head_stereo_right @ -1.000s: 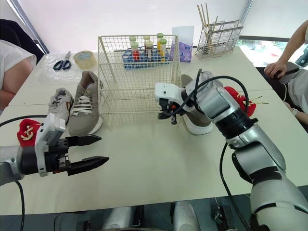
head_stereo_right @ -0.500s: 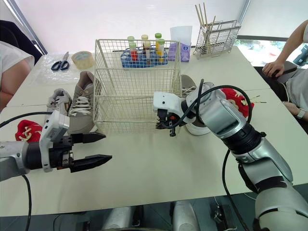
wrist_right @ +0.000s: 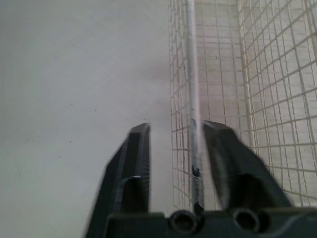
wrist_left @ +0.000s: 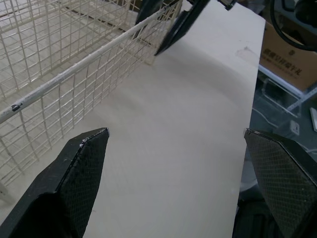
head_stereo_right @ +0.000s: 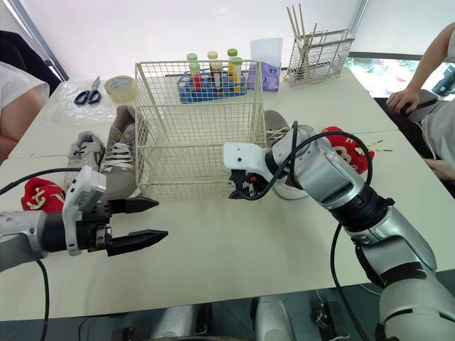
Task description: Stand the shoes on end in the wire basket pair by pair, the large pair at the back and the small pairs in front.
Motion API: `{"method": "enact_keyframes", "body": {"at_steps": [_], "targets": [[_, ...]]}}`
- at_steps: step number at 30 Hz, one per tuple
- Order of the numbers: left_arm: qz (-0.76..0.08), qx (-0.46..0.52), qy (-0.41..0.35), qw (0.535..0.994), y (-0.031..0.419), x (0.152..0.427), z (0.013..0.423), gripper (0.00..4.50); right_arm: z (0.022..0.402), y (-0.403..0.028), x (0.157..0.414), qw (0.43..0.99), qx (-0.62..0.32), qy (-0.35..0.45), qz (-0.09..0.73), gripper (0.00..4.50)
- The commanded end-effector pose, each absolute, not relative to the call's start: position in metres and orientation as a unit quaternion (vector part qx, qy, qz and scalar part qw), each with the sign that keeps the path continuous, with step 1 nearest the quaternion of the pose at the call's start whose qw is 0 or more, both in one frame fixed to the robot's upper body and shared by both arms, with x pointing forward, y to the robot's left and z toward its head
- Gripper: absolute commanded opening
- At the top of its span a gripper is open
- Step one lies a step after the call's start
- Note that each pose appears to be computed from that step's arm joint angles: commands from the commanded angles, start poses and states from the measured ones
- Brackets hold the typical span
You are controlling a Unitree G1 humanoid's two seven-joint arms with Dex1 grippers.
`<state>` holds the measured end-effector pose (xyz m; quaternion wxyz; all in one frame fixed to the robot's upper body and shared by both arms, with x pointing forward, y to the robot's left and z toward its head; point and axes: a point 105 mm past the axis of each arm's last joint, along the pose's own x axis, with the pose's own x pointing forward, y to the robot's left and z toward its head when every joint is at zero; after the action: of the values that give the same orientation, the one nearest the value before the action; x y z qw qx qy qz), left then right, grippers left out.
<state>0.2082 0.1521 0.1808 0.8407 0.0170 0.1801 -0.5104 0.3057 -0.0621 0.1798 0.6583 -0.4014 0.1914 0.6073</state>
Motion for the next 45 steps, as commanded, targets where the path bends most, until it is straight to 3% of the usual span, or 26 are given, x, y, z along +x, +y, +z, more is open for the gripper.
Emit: {"method": "enact_keyframes", "body": {"at_steps": [1,6,10,12,17,23,28,38,45], "targets": [[-0.514,0.026,0.168,0.841,0.150,0.207,0.185,4.50,0.203,-0.057,0.302,0.674,-0.391,0.158,0.606,3.85],[-0.513,0.008,0.164,0.843,0.153,0.207,0.190,4.50,0.261,-0.057,0.288,0.706,-0.300,0.117,0.630,3.85],[-0.511,-0.020,0.144,0.847,0.156,0.212,0.200,4.50,0.324,-0.067,0.296,0.774,-0.150,0.051,0.613,3.85],[-0.511,-0.035,0.127,0.849,0.156,0.215,0.208,4.50,0.335,-0.086,0.311,0.822,-0.107,-0.002,0.559,4.39],[-0.555,-0.072,0.144,0.816,0.135,0.206,0.202,4.50,0.257,-0.159,0.328,0.889,-0.162,0.029,0.427,4.45],[-0.584,-0.091,0.151,0.792,0.117,0.199,0.195,4.50,0.233,-0.236,0.321,0.971,-0.036,-0.036,0.233,4.45],[-0.585,-0.097,0.158,0.789,0.115,0.201,0.191,4.50,0.227,-0.222,0.312,0.973,0.034,-0.042,0.224,4.45],[-0.602,-0.081,0.176,0.775,0.110,0.189,0.189,4.50,0.192,-0.224,0.294,0.985,0.012,-0.012,0.169,4.45],[-0.595,-0.078,0.172,0.781,0.107,0.191,0.187,4.50,0.166,-0.210,0.313,0.987,0.017,0.008,0.158,4.45]]}}
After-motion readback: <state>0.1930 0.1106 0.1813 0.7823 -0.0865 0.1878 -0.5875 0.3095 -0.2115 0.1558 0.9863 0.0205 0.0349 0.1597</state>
